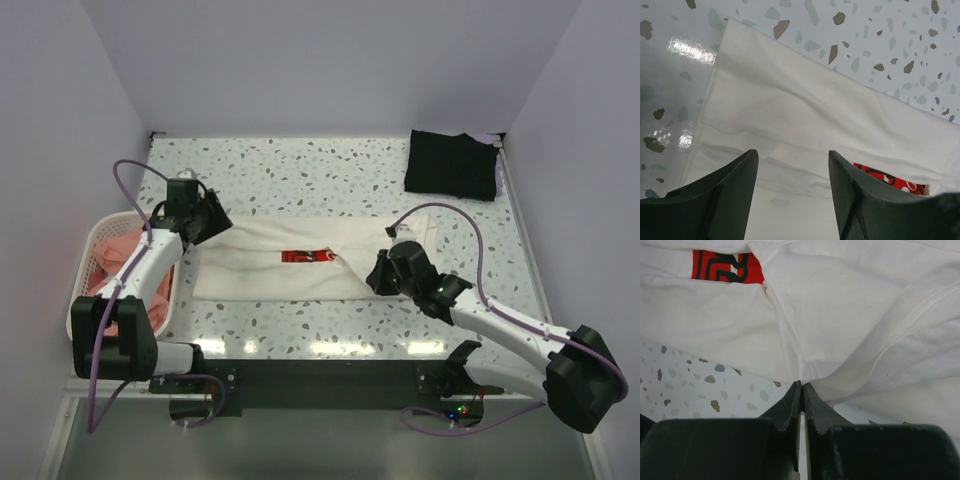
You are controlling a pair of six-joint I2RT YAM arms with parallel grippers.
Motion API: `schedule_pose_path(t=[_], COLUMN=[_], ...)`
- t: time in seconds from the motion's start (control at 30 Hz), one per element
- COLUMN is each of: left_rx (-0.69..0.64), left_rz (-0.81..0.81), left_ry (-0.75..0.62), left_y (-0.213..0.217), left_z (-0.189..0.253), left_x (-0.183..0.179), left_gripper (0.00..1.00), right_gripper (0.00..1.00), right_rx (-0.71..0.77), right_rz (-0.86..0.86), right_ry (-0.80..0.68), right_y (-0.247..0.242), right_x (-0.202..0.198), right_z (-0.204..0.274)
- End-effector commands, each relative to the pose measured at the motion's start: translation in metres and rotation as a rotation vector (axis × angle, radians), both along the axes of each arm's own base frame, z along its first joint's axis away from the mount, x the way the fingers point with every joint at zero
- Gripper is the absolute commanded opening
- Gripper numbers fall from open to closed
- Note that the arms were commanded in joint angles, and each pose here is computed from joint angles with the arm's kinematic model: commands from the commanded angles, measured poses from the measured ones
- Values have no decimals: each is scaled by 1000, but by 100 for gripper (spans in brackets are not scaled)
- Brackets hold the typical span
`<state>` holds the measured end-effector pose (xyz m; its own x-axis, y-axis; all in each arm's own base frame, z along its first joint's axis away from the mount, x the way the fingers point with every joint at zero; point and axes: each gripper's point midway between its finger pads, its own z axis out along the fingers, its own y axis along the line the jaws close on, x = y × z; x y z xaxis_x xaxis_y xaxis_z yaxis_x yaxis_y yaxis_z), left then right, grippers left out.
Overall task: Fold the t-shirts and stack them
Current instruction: Fold the tshirt
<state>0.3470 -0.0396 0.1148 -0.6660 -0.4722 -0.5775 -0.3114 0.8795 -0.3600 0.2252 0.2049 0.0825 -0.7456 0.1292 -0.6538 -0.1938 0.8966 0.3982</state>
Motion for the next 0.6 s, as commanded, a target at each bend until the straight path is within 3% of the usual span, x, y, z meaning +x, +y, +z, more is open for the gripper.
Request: schedule_pose_path(t=[0.0,0.33,0.57], left_rx=[58,44,42], left_rz=[102,349,410], left_ry=[54,147,189], left_y=[15,32,34], left_z=[-13,-43,-66], left_x=[-6,-23,-14], left_gripper=[62,59,54], right_gripper=[7,8,9], right_rx=[-39,-38,-32], right_rz=[-33,-14,-11], right_ry=[3,15,5], right_y=[-13,-12,-12], right_x=[-5,-9,-9], right_z=[-6,-14,-13])
